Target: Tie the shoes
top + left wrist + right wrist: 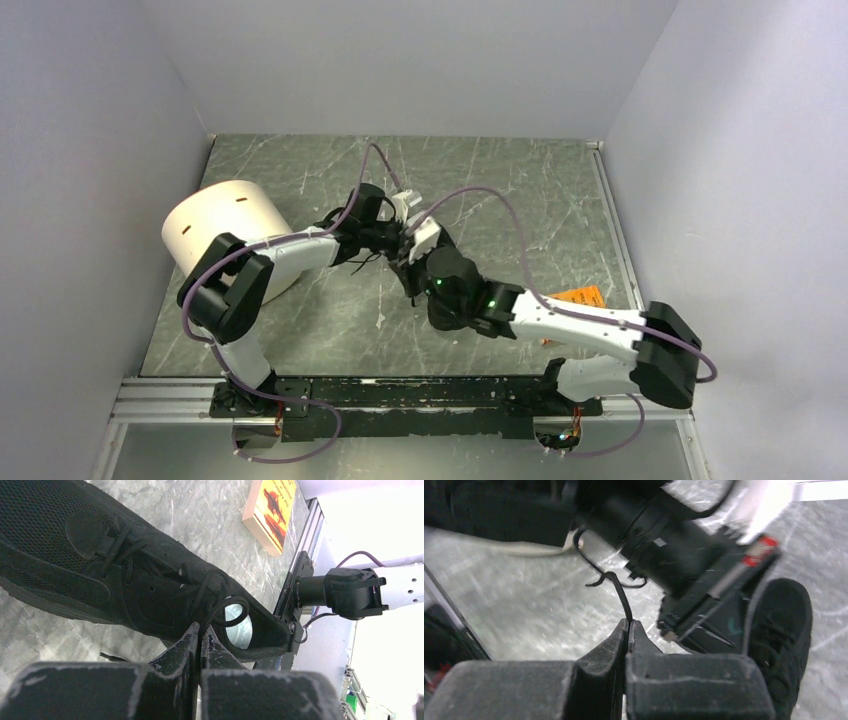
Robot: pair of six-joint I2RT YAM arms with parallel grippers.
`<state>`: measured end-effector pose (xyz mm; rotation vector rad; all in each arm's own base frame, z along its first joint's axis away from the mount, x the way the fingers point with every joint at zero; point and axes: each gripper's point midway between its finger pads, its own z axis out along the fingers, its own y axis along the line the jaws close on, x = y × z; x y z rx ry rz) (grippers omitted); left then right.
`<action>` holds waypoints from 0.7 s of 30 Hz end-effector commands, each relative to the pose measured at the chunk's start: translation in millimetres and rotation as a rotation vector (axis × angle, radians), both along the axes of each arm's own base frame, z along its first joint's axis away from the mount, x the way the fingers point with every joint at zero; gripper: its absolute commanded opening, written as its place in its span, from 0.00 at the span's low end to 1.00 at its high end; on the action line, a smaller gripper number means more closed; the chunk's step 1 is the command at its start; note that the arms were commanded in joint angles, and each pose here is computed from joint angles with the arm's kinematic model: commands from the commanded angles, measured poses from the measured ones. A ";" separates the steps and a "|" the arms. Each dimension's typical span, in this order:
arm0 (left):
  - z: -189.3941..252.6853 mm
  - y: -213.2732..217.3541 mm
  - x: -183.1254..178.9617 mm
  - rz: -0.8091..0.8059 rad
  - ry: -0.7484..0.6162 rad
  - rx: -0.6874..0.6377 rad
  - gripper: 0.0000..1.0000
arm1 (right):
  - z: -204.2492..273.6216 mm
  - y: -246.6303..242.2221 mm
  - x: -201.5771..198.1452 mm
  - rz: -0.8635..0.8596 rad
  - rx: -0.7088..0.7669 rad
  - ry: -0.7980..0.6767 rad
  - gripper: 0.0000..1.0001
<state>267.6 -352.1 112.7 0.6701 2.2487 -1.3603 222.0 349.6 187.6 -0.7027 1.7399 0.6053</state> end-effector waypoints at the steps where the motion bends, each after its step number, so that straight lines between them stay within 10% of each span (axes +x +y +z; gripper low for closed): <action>1: 23.0 -4.6 2.7 -0.006 -0.042 -0.074 0.05 | 29.3 -54.3 10.2 -0.368 0.165 0.313 0.00; 11: 26.1 -5.5 5.0 0.009 -0.050 -0.096 0.05 | -3.4 -160.6 -14.2 -0.841 0.286 0.838 0.00; 21: 24.7 -7.0 8.1 0.020 -0.049 -0.098 0.05 | -64.2 -248.9 8.0 -1.430 -0.169 0.823 0.00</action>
